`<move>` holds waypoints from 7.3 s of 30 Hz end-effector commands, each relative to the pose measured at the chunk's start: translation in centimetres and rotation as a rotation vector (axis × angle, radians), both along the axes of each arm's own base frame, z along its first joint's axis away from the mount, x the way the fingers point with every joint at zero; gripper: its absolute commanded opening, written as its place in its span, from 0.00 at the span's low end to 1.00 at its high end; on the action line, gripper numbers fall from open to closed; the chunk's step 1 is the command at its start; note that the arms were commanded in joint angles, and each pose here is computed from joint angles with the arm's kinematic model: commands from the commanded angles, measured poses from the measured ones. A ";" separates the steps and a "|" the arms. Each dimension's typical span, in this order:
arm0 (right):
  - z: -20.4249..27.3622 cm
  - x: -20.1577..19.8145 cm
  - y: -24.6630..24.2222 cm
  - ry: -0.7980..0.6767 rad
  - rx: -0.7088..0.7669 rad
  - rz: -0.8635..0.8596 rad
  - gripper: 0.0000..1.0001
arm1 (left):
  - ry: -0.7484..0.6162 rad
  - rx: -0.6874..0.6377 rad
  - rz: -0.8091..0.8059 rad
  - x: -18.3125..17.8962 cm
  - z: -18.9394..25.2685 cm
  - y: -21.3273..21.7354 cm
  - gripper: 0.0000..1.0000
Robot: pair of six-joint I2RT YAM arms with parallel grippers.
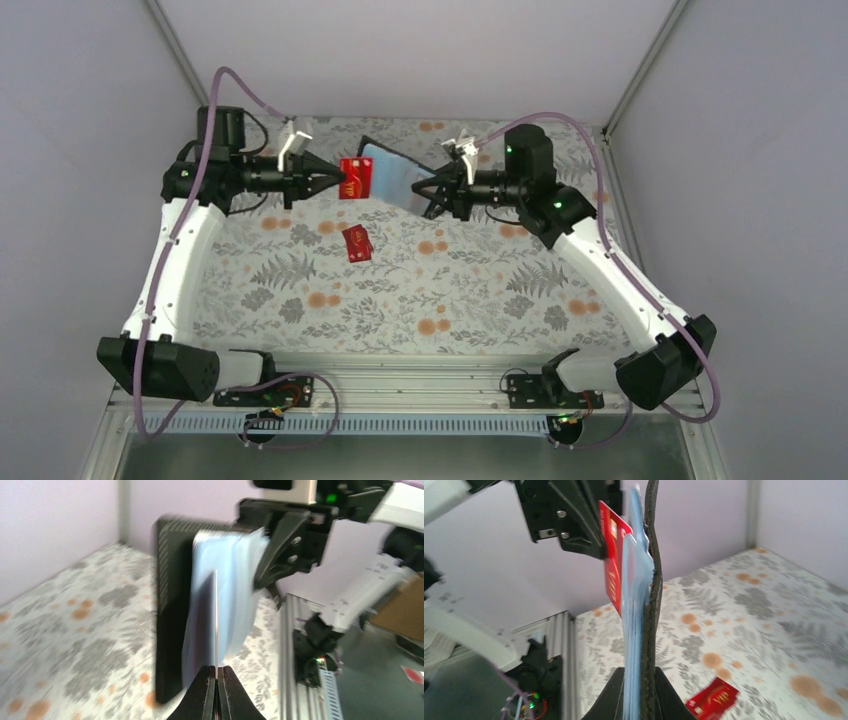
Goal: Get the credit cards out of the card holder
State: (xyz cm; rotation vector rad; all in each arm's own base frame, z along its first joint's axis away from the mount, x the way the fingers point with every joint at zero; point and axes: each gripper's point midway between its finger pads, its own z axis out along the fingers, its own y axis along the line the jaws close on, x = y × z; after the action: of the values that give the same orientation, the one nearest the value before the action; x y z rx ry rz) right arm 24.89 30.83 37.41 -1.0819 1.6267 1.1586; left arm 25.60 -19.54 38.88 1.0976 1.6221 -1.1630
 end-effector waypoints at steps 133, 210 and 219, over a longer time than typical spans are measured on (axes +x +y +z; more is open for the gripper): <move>0.5 -1.5 4.6 0.064 0.080 0.033 0.04 | -0.072 0.114 -0.041 -0.2 -4.4 -3.2 0.76; -12.1 10.7 -1.1 0.393 -0.330 -0.666 0.04 | -0.076 0.273 0.272 5.0 -7.0 -0.6 1.00; -6.7 6.2 4.6 0.394 -0.129 -0.376 0.04 | 0.003 0.334 0.325 7.7 -10.3 -1.9 1.00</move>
State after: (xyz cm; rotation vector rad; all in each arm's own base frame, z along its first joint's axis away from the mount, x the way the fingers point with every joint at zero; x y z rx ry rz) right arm 32.99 33.15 24.53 -0.5358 2.3168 0.8437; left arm 31.44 -21.68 28.94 1.0461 1.9226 -0.7569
